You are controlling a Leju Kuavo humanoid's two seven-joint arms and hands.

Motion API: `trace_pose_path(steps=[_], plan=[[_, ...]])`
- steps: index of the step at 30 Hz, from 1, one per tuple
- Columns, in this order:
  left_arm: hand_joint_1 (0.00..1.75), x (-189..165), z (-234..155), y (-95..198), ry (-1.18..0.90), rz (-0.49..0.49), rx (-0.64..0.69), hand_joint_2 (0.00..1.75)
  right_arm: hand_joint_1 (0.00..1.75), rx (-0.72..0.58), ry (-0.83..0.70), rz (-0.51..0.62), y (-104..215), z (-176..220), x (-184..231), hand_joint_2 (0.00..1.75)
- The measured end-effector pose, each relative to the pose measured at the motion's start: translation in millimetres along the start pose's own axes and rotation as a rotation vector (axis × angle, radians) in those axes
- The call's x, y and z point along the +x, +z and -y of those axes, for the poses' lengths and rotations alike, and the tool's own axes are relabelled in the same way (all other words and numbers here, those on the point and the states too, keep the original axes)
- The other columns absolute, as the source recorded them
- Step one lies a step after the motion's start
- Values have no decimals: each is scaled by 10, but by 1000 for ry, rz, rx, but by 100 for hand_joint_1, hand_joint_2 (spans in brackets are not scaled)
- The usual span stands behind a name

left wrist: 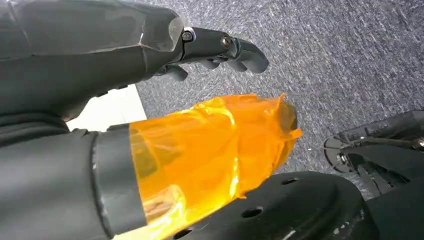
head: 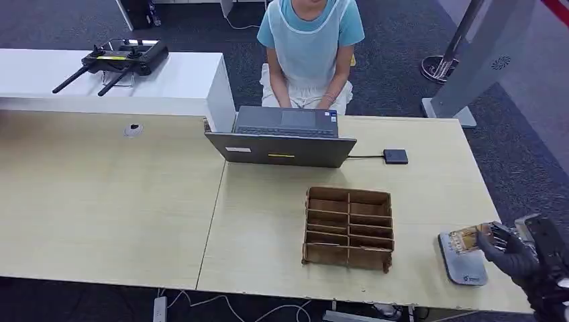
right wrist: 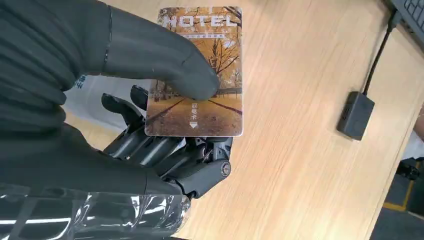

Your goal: Pass the card to the sensor for recognition and then transmit it.

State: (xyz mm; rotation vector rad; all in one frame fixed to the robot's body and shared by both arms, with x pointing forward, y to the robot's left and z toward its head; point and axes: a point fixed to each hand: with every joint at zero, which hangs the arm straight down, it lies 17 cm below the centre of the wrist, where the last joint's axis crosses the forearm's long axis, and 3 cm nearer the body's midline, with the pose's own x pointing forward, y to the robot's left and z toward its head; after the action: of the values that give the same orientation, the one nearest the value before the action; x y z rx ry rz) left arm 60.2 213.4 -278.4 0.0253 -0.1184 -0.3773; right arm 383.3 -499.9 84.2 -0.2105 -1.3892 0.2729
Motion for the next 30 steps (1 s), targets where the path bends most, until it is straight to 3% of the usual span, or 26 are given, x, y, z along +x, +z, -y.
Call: trace_pose_path(steps=[15,30], plan=[[0,-8,-8,-1,1,-1,-1,0,175,-21,11,-38,-24,29,-159,175],[0,-11,2,0,-10,-1,-2,0,175,-56,118,-110,-72,9,-420,175]])
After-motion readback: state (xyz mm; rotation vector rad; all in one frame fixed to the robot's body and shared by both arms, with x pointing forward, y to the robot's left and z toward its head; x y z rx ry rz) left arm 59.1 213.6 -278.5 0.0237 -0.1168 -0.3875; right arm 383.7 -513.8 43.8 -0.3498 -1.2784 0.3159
